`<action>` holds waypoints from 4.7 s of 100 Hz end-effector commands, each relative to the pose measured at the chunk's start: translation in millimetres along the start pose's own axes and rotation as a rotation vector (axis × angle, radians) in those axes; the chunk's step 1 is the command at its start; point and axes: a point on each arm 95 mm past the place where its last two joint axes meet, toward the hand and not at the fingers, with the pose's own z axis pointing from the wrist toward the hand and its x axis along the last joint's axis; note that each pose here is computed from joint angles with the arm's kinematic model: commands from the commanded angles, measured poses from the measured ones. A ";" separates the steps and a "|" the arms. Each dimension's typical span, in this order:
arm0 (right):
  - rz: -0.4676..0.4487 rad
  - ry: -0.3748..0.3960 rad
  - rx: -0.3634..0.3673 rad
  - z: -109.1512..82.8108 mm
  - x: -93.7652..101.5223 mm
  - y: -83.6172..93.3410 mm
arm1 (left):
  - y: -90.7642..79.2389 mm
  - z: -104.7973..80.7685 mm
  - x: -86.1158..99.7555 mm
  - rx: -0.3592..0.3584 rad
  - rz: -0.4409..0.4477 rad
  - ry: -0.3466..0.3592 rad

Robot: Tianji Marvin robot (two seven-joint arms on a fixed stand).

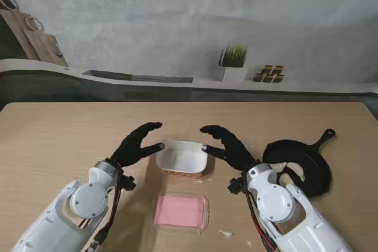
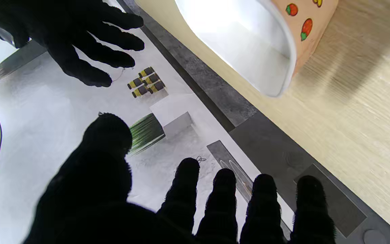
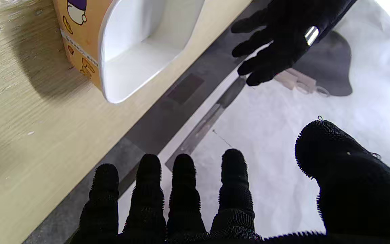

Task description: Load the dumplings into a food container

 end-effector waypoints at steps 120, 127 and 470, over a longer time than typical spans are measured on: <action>-1.025 -0.271 -0.012 -102.5 -92.0 107.1 | -2.3 -0.3 -1.6 -0.044 0.063 0.010; -1.074 -0.294 -0.012 -103.3 -98.1 111.5 | -2.2 -0.5 -2.0 -0.044 0.063 0.010; -0.736 0.275 0.246 86.1 71.9 -43.2 | -23.4 -10.3 -9.8 0.071 0.046 -0.013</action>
